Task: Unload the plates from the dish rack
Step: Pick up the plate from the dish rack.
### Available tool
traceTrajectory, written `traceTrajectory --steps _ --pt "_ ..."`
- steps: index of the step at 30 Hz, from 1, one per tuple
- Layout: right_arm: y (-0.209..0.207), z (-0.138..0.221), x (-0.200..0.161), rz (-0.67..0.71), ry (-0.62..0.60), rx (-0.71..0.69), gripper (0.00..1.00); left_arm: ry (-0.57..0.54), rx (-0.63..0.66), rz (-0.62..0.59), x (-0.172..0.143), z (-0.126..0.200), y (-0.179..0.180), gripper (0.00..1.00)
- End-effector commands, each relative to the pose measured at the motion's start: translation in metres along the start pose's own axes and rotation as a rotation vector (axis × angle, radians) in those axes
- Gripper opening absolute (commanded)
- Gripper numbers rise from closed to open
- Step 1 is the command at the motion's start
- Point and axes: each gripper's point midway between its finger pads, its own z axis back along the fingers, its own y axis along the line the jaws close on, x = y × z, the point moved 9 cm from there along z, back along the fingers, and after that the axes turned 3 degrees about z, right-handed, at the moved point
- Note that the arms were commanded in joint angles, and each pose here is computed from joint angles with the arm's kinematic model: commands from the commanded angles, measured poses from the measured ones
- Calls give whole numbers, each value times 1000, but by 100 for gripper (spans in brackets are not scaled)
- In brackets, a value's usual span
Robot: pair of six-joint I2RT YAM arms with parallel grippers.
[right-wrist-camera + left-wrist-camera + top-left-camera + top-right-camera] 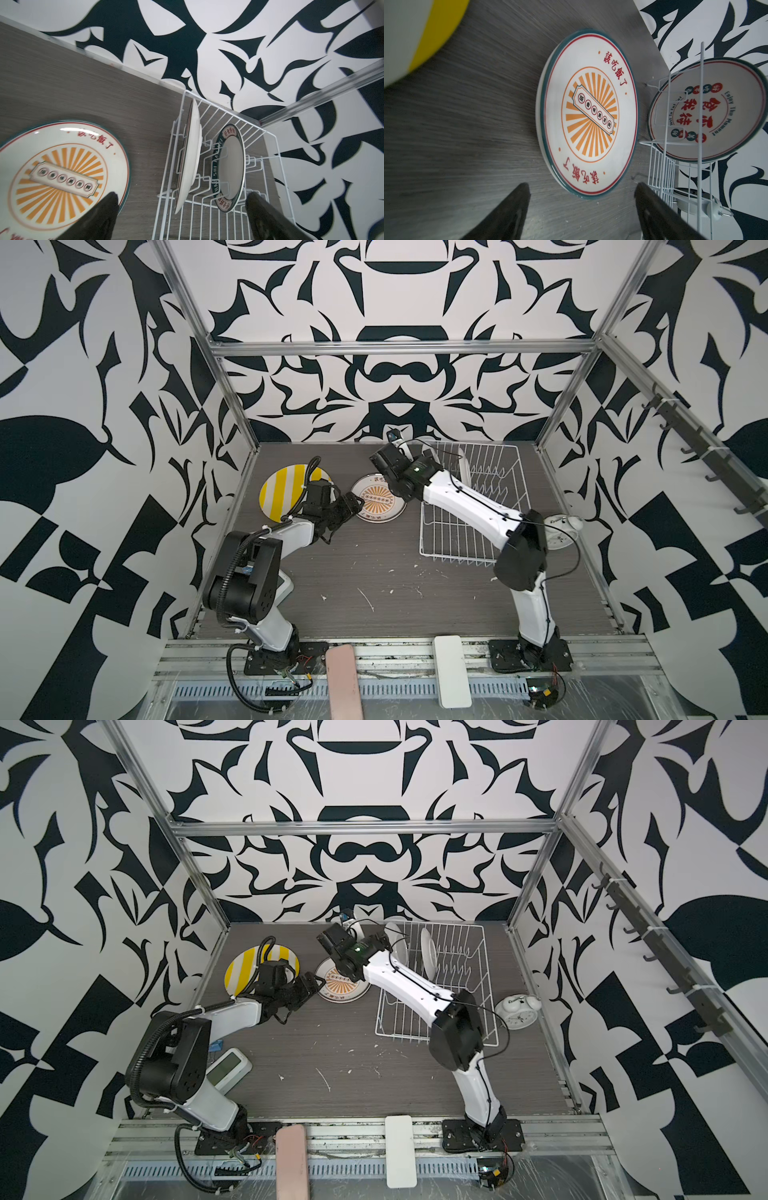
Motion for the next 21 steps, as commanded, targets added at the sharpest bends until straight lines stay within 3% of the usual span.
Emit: traceTrajectory --steps 1,7,12,21 --pt "-17 4 3 52 30 -182 97 4 1 -8 -4 6 0 84" --pt "-2 -9 6 33 -3 -186 81 7 -2 -6 -4 8 -1 84" --pt "-1 -18 9 12 -21 -212 62 9 -6 0 -5 9 -1 84" --pt "-4 -42 10 -31 5 -231 59 8 -10 8 -5 10 -2 84"
